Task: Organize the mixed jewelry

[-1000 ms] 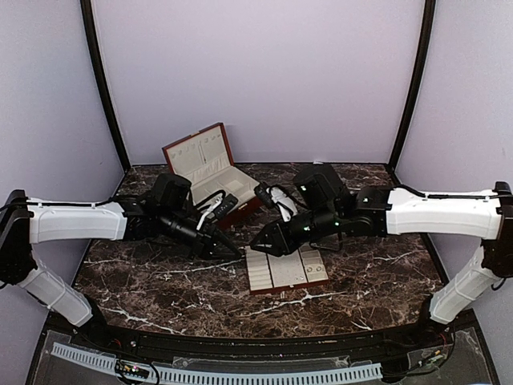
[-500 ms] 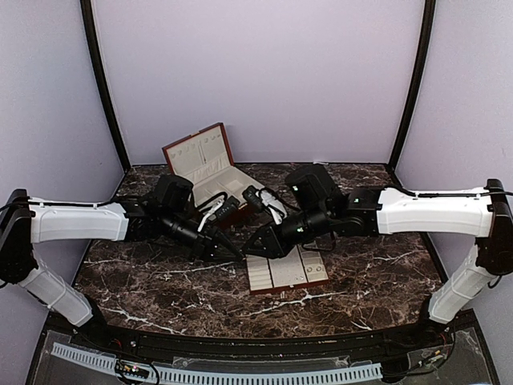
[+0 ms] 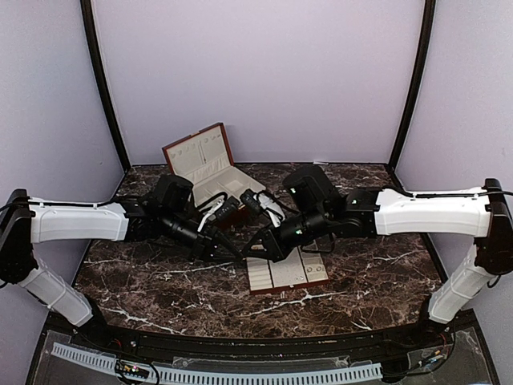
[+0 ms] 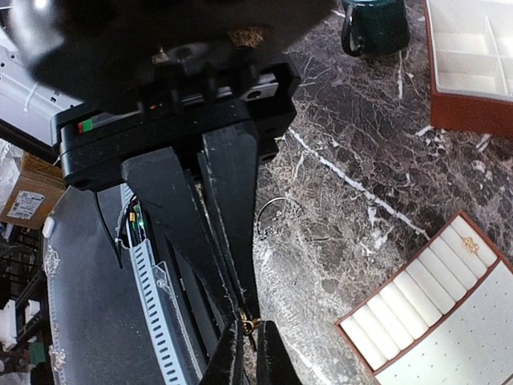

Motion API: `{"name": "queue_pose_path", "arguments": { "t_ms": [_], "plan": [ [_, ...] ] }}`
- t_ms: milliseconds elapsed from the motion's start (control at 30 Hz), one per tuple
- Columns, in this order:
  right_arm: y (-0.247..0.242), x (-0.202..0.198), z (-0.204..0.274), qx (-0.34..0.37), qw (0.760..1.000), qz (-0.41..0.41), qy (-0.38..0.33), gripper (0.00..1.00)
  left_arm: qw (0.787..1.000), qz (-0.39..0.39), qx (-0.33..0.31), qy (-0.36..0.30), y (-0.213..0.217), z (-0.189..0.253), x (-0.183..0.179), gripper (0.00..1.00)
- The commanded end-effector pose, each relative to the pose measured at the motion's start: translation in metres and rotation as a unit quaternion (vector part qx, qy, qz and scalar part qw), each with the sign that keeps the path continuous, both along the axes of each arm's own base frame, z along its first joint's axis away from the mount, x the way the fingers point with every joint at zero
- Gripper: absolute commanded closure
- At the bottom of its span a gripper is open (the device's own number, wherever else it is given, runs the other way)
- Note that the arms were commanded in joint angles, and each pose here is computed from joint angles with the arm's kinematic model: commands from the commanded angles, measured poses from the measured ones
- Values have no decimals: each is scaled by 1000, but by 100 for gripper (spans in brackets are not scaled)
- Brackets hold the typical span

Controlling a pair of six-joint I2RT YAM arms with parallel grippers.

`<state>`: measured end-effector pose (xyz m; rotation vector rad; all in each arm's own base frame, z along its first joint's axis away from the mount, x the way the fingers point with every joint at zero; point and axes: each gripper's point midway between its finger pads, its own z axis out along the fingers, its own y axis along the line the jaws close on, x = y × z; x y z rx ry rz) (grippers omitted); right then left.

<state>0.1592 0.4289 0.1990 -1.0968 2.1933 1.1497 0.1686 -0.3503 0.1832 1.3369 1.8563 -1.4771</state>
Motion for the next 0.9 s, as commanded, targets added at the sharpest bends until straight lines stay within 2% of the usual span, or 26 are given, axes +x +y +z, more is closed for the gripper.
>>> {"name": "queue_pose_path", "arguments": {
  "t_ms": [0, 233, 267, 400, 567, 667, 867],
  "plan": [
    [10, -3, 12, 20, 1000, 11, -13, 99, 1000, -12, -19, -10, -4, 13, -2, 100],
    [4, 2, 18, 24, 999, -10, -30, 100, 1000, -9, -20, -10, -5, 14, -1, 100],
    [3, 4, 20, 25, 999, -17, -36, 100, 1000, -7, -20, -12, -4, 14, -1, 96],
    [-6, 15, 29, 27, 996, -47, -68, 100, 1000, 15, -10, -26, -2, 11, 4, 62],
    [-22, 27, 19, 3, 991, -80, -105, 100, 993, 99, 25, -58, 8, 2, 27, 35],
    [-31, 36, 12, -7, 989, -96, -112, 100, 984, 169, 34, -44, 14, -4, 43, 33],
    [-47, 54, 1, -16, 984, -126, -129, 100, 955, 293, 32, 47, 15, -27, 62, 28]
  ]
}}
